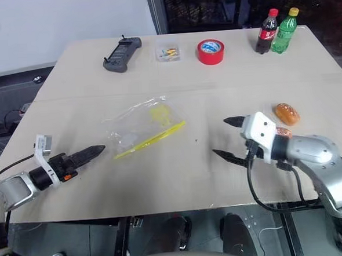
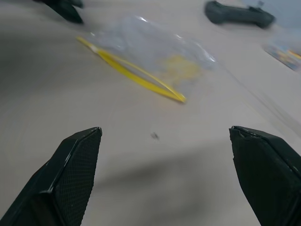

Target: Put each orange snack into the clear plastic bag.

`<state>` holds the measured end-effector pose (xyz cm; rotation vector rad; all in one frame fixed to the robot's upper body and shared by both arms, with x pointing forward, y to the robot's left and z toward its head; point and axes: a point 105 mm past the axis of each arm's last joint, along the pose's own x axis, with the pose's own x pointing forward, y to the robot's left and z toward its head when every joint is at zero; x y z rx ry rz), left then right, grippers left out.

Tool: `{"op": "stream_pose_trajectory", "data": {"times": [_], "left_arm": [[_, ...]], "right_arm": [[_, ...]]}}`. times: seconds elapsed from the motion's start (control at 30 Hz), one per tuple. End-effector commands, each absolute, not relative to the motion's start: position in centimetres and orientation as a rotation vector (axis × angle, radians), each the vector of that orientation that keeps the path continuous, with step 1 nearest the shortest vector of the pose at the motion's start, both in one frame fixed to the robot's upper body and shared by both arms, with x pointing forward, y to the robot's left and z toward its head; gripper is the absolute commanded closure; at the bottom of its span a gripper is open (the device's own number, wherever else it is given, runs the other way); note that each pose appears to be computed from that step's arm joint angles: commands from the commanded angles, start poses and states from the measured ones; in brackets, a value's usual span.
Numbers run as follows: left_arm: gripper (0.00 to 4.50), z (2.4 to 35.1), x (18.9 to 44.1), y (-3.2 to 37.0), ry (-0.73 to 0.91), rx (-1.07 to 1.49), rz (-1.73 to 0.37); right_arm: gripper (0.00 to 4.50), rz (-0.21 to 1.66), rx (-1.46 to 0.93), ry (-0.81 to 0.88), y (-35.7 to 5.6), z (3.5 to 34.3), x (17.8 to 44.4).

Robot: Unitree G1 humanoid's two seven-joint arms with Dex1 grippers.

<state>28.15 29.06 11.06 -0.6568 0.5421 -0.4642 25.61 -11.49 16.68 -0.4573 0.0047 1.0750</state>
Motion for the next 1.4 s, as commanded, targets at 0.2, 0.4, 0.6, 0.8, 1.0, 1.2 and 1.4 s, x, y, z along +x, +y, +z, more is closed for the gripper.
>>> {"op": "stream_pose_trajectory", "data": {"times": [0.2, 0.4, 0.6, 0.8, 1.0, 1.2, 1.4], "left_arm": [[0.02, 10.1, 32.6, 29.1, 0.632, -0.588, -0.496], [0.02, 10.1, 33.4, 27.0, 0.699, -0.646, -0.651], [0.02, 9.7, 32.2, 25.7, 0.797, -0.736, -0.798], [0.02, 9.7, 31.6, 24.2, 0.827, -0.836, -0.890], [0.02, 9.1, 30.8, 23.5, 0.848, -0.919, -0.879], [0.02, 9.8, 28.4, 22.0, 0.879, -1.023, -0.892], [0.02, 9.8, 27.2, 20.9, 0.804, -0.997, -0.825]], "right_arm": [[0.05, 1.085, -0.462, -0.044, -10.2, 17.2, 24.5], [0.05, 1.055, -0.449, -0.036, -10.3, 17.1, 23.8], [0.05, 1.084, -0.421, -0.077, -10.2, 17.6, 22.8], [0.05, 1.125, -0.423, -0.119, -9.7, 17.9, 22.7], [0.05, 1.141, -0.428, -0.131, -9.3, 17.8, 23.1], [0.05, 1.142, -0.432, -0.130, -9.1, 17.7, 23.3], [0.05, 1.150, -0.431, -0.129, -8.8, 17.6, 23.8]]}}
